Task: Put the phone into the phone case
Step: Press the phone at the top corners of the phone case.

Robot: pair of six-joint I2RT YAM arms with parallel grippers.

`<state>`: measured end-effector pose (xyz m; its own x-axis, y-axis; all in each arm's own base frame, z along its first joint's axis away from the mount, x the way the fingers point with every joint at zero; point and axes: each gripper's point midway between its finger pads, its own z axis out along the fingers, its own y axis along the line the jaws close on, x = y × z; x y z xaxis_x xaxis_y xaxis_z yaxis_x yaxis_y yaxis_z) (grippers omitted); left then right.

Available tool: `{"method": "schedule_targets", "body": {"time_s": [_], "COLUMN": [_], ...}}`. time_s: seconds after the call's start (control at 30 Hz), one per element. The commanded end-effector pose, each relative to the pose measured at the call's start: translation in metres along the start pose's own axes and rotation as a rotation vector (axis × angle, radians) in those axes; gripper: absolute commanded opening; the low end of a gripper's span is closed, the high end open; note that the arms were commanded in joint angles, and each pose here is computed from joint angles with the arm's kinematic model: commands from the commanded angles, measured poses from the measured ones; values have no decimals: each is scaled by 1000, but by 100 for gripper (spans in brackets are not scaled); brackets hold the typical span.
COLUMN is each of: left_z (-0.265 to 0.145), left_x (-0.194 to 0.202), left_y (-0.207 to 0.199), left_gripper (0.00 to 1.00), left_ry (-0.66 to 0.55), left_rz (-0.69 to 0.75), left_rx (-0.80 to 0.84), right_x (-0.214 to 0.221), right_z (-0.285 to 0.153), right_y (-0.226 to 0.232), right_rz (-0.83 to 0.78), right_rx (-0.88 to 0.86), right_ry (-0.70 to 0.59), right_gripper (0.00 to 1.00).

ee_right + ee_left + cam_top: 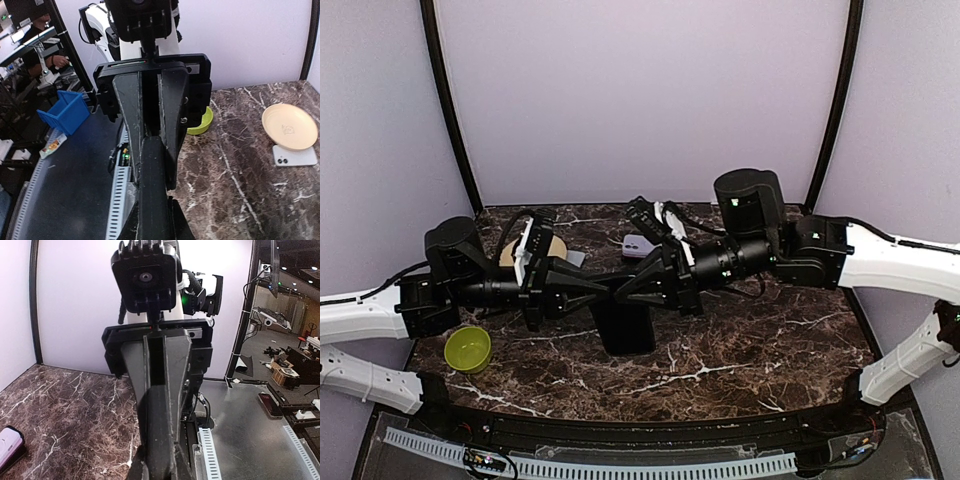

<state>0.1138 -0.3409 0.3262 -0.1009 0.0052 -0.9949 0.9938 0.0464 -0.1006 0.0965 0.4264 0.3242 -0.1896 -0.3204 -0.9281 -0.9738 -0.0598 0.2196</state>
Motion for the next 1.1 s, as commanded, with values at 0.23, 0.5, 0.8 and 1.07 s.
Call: {"method": "schedule_targets", "body": {"time_s": [0.23,0.5,0.8,1.07], "left_z": [1,-1,0,4], "left_x": [-18,-27,-24,-9], "left_y": [-3,-8,-8,-2], "left_gripper": [0,0,0,0], "left_ry": [-66,-103,-90,-29], "left_rz": [58,74,74,60], "left_rx": [11,31,35,18], "right_x": [-11,22,23,7], "right_z": [-19,-15,-12,-20], "right_y": [2,-6,-5,-6], "right_rz": [-70,-9,5,-43], "right_rx": [41,39,-1,32], "right_ry": [-77,-44,-49,-40], "right_gripper": [30,31,0,41]}}
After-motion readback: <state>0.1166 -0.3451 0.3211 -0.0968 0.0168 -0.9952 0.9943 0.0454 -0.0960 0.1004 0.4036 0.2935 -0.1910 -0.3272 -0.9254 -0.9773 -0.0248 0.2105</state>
